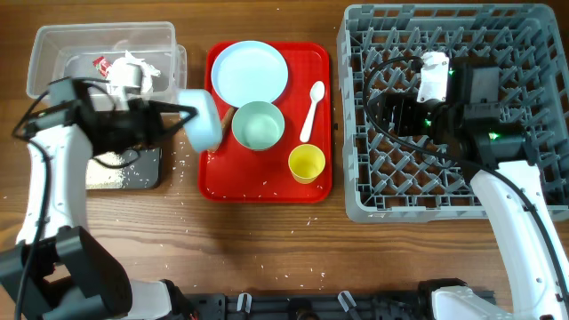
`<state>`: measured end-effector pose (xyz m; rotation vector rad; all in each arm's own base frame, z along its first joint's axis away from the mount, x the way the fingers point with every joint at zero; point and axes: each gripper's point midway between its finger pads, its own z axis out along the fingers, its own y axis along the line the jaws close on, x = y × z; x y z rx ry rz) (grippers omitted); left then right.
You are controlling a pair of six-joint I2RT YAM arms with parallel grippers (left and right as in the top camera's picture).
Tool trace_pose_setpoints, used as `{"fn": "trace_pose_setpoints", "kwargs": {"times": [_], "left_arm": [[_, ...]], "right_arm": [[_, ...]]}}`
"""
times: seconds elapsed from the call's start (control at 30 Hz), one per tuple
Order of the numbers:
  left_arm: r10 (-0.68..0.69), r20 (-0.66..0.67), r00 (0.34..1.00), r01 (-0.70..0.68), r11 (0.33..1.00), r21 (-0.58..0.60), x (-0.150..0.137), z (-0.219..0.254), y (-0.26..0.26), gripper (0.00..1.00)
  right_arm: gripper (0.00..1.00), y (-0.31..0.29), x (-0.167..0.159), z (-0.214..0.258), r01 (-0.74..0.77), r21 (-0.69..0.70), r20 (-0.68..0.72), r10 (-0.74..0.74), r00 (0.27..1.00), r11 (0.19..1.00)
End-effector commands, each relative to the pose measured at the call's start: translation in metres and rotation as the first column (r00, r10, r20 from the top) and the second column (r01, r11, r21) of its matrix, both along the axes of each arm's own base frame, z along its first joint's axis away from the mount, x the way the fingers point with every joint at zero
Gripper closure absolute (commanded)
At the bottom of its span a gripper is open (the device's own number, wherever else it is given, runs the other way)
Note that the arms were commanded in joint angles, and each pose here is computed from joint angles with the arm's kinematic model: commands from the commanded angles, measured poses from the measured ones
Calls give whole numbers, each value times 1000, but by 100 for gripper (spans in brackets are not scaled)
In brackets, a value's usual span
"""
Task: Sort waste into correct bins and load items into the dishwasher rack
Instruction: 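Set the blue bowl back on the red tray, then grasp the brown sausage-like item and drop it on the black tray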
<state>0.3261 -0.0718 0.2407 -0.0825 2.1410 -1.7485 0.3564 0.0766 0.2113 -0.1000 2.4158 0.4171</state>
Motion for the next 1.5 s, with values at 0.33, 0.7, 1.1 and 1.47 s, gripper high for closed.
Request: {"fn": "trace_pose_setpoints", "kwargs": {"times": [0.33, 0.7, 1.1, 1.47], "left_arm": [[-26, -238, 971, 232, 344, 910, -40, -140, -50, 96], [-168, -239, 956, 278, 272, 921, -72, -193, -84, 78], [-50, 65, 997, -37, 438, 898, 30, -86, -87, 36], [-174, -33, 984, 81, 281, 956, 68, -161, 2, 40]], "right_arm": [[0, 3, 5, 8, -7, 17, 13, 7, 1000, 1000], [0, 3, 5, 8, -7, 17, 13, 7, 1000, 1000], [0, 3, 5, 7, -7, 17, 13, 7, 1000, 1000], [0, 3, 5, 7, -5, 15, 13, 5, 1000, 1000]]}}
